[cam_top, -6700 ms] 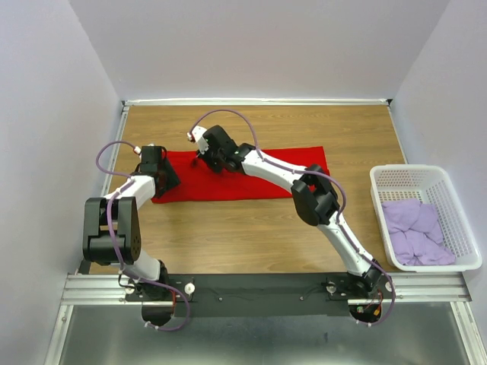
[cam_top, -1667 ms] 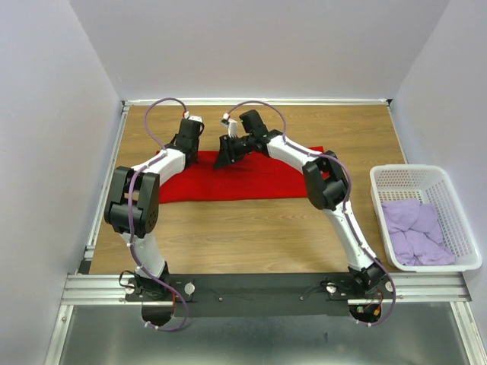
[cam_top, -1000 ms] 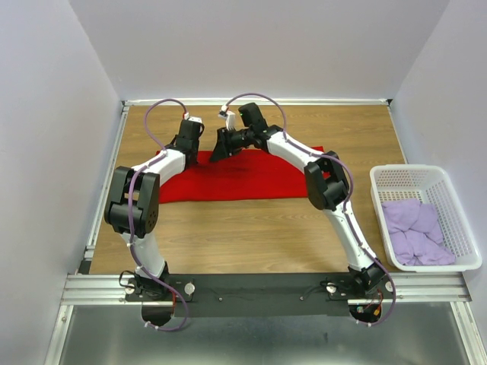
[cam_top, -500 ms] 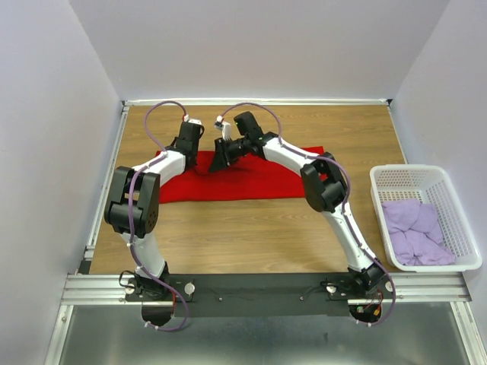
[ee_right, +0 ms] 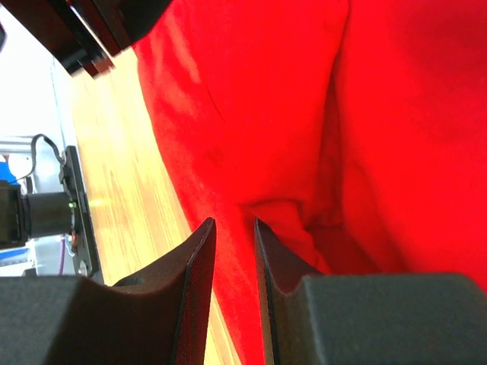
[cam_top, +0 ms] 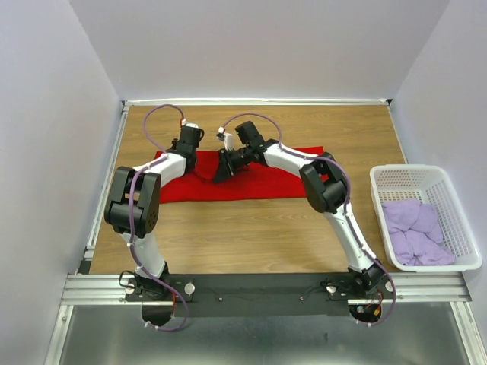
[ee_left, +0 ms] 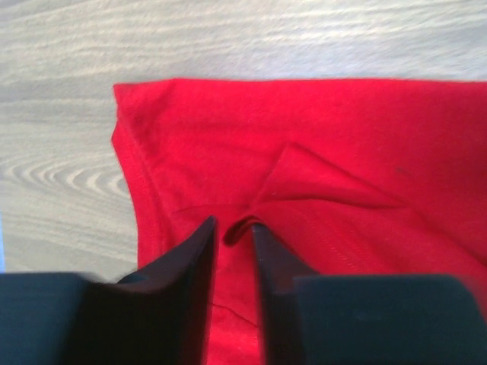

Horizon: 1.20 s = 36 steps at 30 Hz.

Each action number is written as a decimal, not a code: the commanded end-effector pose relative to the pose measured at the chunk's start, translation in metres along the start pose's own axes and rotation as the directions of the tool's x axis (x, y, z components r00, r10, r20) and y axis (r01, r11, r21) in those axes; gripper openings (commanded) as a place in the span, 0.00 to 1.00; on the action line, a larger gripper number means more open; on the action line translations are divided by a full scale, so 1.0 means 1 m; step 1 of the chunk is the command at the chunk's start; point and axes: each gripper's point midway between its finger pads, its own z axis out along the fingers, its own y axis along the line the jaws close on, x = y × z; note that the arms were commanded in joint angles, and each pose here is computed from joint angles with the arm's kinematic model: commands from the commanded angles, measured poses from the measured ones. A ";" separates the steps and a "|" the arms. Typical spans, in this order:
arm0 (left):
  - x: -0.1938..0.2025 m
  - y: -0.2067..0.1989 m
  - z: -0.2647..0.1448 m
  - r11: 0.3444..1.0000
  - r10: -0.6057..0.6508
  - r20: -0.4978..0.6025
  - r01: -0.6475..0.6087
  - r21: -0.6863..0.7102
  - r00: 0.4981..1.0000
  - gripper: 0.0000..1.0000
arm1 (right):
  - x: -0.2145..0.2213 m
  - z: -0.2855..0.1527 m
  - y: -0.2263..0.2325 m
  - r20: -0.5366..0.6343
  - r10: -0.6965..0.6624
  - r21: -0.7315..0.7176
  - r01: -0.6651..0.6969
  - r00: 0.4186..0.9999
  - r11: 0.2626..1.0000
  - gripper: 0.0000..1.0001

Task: Fold and stack the t-shirts
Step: Fold the tshirt

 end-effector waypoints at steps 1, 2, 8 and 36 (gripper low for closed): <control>-0.002 0.015 -0.007 0.996 -0.040 0.020 0.042 -0.080 0.999 0.42 | -0.006 -0.009 0.017 0.011 -0.047 -0.009 0.047 0.999 0.999 0.34; -0.003 0.018 -0.011 0.994 -0.052 0.021 0.054 -0.090 0.998 0.50 | -0.006 -0.009 0.019 0.011 -0.049 -0.006 0.049 0.999 0.999 0.34; -0.018 0.037 -0.042 0.967 -0.223 0.069 0.229 -0.109 0.972 0.70 | -0.020 -0.026 0.033 0.051 -0.080 0.033 0.078 0.995 0.996 0.34; -0.017 0.009 -0.048 0.568 -0.767 -0.127 0.758 0.320 0.629 0.73 | -0.048 0.025 0.009 0.155 0.072 0.193 -0.102 0.985 0.976 0.38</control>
